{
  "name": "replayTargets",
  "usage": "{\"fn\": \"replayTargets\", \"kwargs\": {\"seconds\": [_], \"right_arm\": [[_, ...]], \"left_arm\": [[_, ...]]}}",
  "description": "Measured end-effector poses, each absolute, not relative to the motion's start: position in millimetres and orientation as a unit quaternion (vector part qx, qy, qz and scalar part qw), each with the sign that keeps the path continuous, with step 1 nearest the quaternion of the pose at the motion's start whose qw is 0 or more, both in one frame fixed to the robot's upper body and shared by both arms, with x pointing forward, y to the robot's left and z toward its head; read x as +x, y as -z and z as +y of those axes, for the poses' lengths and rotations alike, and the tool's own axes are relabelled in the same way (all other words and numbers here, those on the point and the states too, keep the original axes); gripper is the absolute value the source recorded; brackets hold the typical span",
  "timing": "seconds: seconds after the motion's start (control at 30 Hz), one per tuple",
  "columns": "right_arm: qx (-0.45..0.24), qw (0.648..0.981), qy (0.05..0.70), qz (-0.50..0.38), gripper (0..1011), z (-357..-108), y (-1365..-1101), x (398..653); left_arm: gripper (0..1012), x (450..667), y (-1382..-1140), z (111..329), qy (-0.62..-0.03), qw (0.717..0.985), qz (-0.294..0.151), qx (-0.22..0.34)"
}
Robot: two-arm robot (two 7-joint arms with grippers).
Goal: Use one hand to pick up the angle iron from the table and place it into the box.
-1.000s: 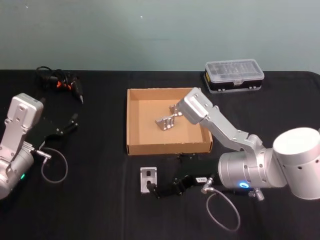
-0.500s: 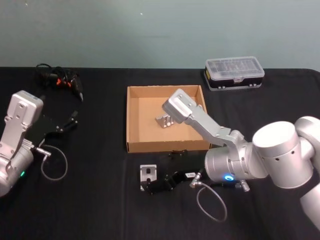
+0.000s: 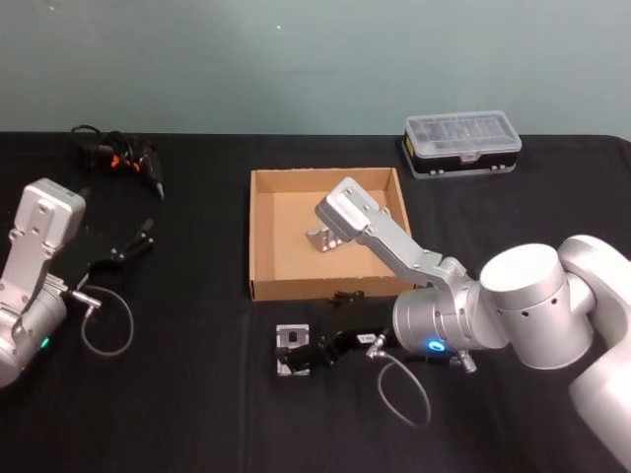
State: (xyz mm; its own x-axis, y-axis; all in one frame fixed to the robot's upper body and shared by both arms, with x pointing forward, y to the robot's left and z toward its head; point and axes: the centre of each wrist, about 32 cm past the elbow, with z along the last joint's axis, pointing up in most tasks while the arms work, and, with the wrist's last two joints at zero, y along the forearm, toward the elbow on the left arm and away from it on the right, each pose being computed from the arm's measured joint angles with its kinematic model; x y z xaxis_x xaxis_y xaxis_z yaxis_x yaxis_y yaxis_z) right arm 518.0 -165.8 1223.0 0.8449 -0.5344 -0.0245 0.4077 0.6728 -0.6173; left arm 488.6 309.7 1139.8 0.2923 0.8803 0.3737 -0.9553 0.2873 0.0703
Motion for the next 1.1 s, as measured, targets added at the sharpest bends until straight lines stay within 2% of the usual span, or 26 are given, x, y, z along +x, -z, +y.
{"fn": "replayTargets", "kwargs": {"seconds": [0.57,0.83,0.87,1.03,1.07,1.1], "right_arm": [[-0.308,0.910,0.257,0.105,982,-161.5,-1219.9,522.3],[-0.307,0.910,0.258,0.104,812,-161.7,-1220.2,522.1],[-0.307,0.910,0.258,0.104,751,-161.7,-1220.2,522.0],[-0.307,0.910,0.258,0.104,625,-162.0,-1220.3,522.0],[-0.308,0.910,0.258,0.104,556,-162.0,-1220.3,521.9],[-0.308,0.910,0.258,0.104,538,-162.1,-1220.3,521.9]], "left_arm": [[1000,488.6,-1139.8,309.7,-0.580,0.791,-0.132,0.141],[1000,488.6,-1139.8,309.7,-0.580,0.791,-0.132,0.141],[1000,488.6,-1139.8,309.7,-0.580,0.791,-0.132,0.142],[1000,488.6,-1139.8,309.7,-0.580,0.791,-0.132,0.142],[1000,488.6,-1139.8,309.7,-0.580,0.791,-0.132,0.142],[1000,488.6,-1139.8,309.7,-0.580,0.791,-0.132,0.141]]}}
